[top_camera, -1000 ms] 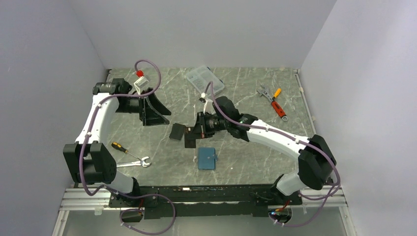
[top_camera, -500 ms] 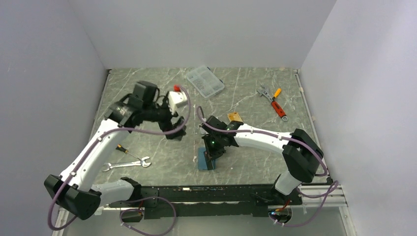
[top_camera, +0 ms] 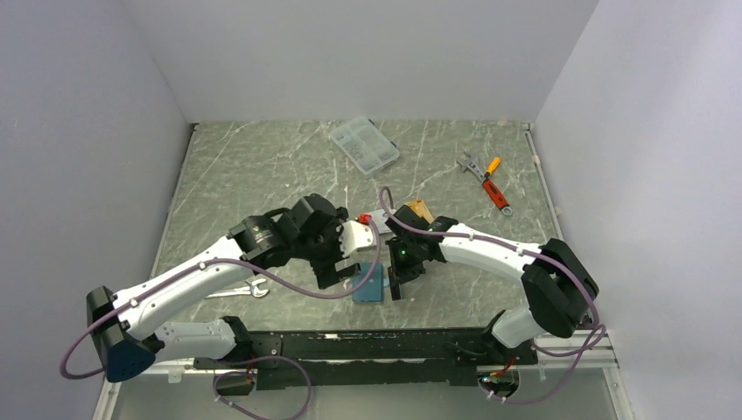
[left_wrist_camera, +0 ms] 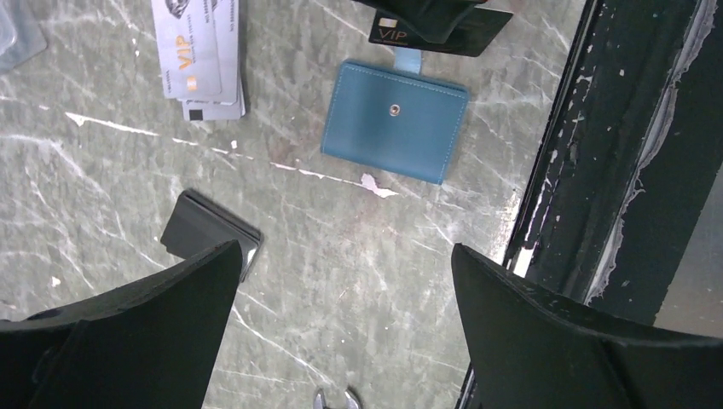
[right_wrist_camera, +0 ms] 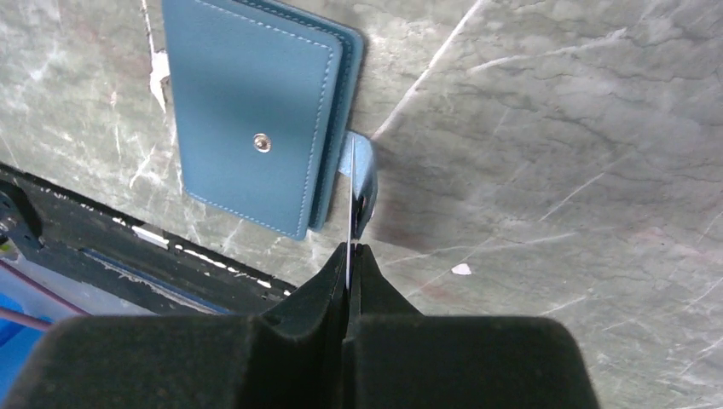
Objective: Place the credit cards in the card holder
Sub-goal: Open the card holder at the center of the board.
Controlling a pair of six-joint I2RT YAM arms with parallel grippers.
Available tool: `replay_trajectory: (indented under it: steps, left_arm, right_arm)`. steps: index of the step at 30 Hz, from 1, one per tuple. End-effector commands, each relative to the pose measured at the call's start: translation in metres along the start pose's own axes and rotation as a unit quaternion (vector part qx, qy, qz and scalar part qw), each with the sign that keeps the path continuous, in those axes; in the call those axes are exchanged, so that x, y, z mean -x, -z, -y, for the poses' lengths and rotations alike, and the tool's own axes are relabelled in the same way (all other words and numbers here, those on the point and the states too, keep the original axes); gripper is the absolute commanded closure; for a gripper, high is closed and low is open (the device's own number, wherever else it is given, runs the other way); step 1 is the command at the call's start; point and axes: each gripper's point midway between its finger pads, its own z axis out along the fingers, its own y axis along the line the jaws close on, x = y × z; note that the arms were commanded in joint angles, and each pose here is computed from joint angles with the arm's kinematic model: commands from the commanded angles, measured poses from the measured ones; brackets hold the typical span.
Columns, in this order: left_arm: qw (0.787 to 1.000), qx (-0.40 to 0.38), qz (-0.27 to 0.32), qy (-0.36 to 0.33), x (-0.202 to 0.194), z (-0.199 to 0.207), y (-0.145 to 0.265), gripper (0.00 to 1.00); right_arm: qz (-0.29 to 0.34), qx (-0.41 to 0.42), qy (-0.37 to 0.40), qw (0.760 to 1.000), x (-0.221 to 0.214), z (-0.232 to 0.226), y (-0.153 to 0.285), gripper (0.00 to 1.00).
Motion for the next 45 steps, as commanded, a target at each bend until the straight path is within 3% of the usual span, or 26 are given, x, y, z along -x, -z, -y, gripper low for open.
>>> replay_trajectory:
  steps: [1, 5, 13, 25, 28, 34, 39, 45]
  left_arm:
    - [0.999, 0.016, -0.002, -0.032, 0.011, 0.005, -0.014, 0.01]
    - [0.997, -0.024, -0.011, -0.068, 0.010, 0.031, -0.040, 0.10]
    - [0.989, -0.078, -0.029, -0.122, 0.011, 0.059, -0.082, 0.08]
    - [0.981, -0.070, -0.045, -0.176, -0.006, 0.063, -0.143, 0.08]
    - [0.973, -0.098, -0.038, -0.203, -0.009, 0.076, -0.148, 0.01]
    - [0.966, -0.104, -0.043, -0.231, -0.018, 0.081, -0.163, 0.00]
    - [0.963, -0.098, -0.058, -0.246, -0.030, 0.080, -0.171, 0.18]
    - [0.965, -0.081, -0.062, -0.242, -0.032, 0.075, -0.172, 0.23]
  right_arm:
    - [0.021, 0.001, -0.005, 1.000, 0.007, 0.005, -0.003, 1.00]
    - [0.024, 0.009, -0.025, 0.999, 0.007, 0.011, -0.011, 1.00]
    - [0.023, 0.025, -0.063, 0.997, 0.001, 0.023, -0.021, 1.00]
    - [0.018, 0.047, -0.085, 0.995, -0.004, 0.039, -0.025, 1.00]
    - [0.017, 0.048, -0.089, 0.995, -0.004, 0.042, -0.026, 1.00]
    - [0.019, 0.048, -0.105, 0.993, -0.007, 0.049, -0.029, 1.00]
    - [0.024, 0.048, -0.116, 0.992, -0.009, 0.053, -0.030, 1.00]
    - [0.027, 0.036, -0.121, 0.992, -0.010, 0.060, -0.031, 1.00]
